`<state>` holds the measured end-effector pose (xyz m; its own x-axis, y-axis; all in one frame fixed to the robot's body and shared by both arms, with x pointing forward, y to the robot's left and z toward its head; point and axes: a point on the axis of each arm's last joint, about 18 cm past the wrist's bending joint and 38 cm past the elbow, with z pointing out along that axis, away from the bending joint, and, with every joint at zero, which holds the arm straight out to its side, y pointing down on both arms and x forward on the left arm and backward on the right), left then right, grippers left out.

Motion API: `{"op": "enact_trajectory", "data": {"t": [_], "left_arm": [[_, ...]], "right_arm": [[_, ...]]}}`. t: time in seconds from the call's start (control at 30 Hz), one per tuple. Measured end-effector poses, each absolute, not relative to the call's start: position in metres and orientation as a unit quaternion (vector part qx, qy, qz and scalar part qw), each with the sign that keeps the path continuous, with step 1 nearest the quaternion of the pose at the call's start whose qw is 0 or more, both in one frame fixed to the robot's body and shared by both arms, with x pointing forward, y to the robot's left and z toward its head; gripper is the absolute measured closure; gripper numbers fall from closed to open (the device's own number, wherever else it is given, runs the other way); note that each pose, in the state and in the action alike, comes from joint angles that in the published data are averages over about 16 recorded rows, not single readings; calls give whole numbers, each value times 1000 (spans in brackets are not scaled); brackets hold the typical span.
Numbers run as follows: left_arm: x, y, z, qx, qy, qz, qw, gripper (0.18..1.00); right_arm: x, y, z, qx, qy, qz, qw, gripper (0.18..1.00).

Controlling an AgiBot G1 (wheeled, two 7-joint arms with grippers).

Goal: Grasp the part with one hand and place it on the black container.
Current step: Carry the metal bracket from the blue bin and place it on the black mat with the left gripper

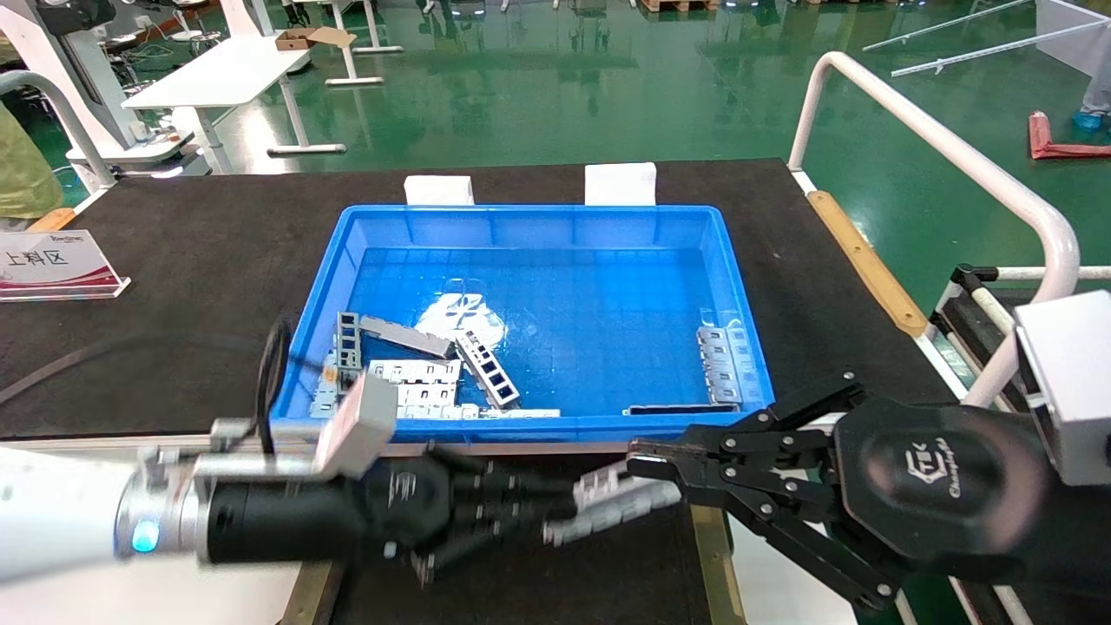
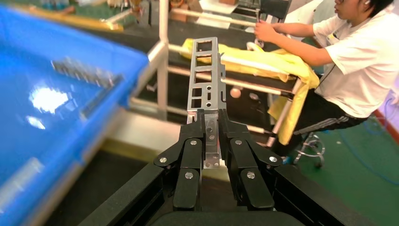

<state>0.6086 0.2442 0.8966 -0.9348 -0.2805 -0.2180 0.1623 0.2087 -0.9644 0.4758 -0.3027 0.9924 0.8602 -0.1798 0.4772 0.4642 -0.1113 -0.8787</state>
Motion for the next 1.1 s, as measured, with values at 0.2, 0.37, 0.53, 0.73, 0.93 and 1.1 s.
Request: {"op": "enact_trajectory", "data": {"t": [0.2,0.37,0.53,0.73,0.93,1.1], "left_arm": [[601,249,843,-114,766,-610,164,953],[604,250,801,-187,763,-595,167,953],[613,247,769,-249,752,-585,174,953],[629,239,743,-312,728,-581,187,953],[643,229,727,-367,697,-584,195,953],[653,222,718,-410,667,-589,200,953]], "right_arm": [[476,-303,992,-704,-101,-244,659,988],[476,-303,992,-704,-101,-244,659,988],[476,-303,992,-704,-101,-244,659,988],[476,-303,992,-704,-101,-244,659,988],[476,-303,992,-704,-101,-244,659,988],[476,-303,992,-704,-101,-244,659,988]]}}
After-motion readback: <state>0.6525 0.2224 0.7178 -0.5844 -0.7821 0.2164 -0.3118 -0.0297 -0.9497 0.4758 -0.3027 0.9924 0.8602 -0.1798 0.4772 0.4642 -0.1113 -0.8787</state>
